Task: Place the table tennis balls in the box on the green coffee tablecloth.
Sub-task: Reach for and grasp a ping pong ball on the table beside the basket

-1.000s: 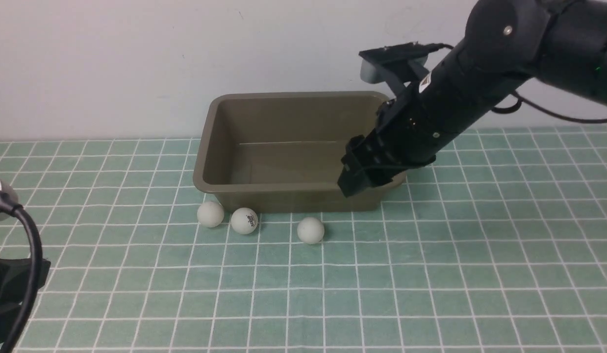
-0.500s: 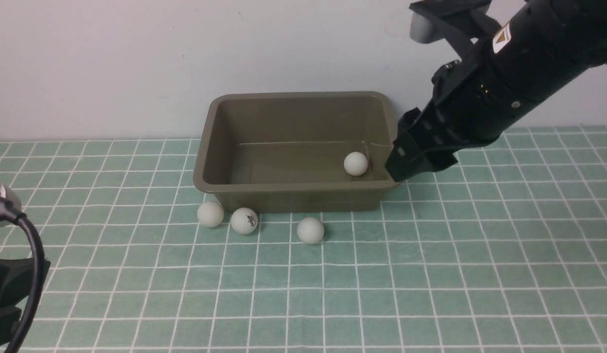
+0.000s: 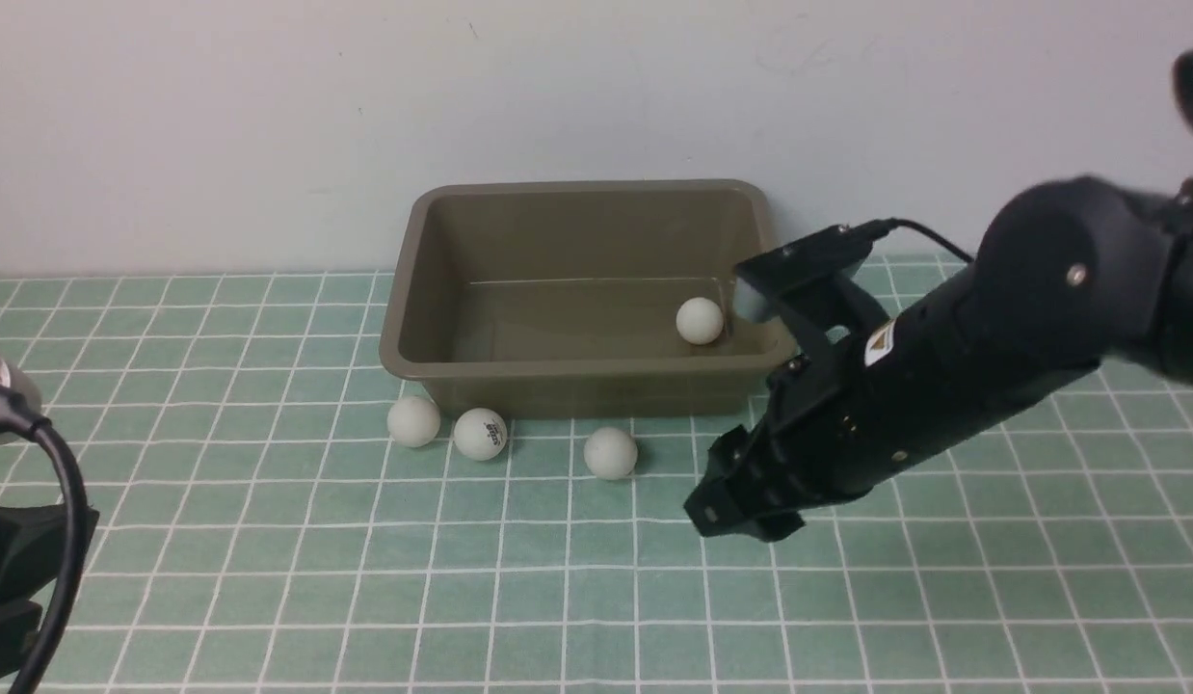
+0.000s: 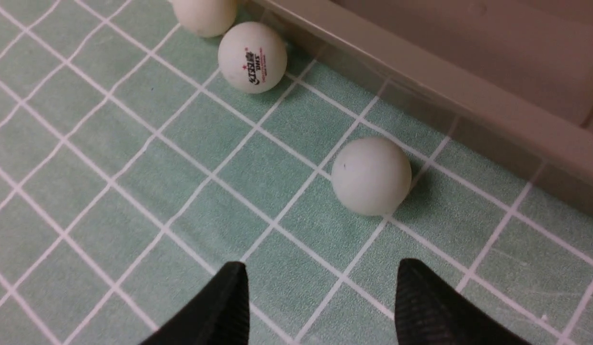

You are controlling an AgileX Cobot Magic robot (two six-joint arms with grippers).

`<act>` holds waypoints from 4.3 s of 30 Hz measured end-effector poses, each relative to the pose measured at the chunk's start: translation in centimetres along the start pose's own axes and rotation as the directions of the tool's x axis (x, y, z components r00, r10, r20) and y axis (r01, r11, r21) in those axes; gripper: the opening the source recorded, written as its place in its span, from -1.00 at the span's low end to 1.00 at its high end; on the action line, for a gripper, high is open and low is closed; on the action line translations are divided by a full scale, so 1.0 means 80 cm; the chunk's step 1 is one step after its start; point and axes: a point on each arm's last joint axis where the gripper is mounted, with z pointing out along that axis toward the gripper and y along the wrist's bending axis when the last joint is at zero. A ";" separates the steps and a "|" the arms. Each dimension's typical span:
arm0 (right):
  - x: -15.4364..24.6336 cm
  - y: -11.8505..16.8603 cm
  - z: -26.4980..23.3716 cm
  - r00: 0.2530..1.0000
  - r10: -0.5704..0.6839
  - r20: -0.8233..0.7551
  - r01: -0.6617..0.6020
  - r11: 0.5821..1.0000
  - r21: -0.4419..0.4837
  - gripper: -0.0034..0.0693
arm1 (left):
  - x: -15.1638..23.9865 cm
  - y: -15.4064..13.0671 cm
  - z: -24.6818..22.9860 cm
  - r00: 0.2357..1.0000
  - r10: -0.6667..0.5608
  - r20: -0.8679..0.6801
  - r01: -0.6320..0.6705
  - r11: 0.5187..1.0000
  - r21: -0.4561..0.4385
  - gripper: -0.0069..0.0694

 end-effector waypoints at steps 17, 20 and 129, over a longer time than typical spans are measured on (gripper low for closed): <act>-0.006 -0.009 0.018 0.993 0.029 0.113 -0.036 0.997 0.062 0.06 | 0.000 0.000 0.000 1.000 0.000 0.001 0.000 1.000 -0.001 0.33; -0.005 -0.009 0.023 0.993 0.028 0.118 -0.036 0.997 0.068 0.05 | 0.000 0.000 0.000 1.000 0.000 0.002 0.000 1.000 -0.001 0.33; 0.076 -0.005 0.132 0.921 -0.199 0.336 0.163 0.978 0.131 0.38 | 0.000 -0.003 0.000 1.000 -0.020 0.003 0.020 1.000 0.022 0.33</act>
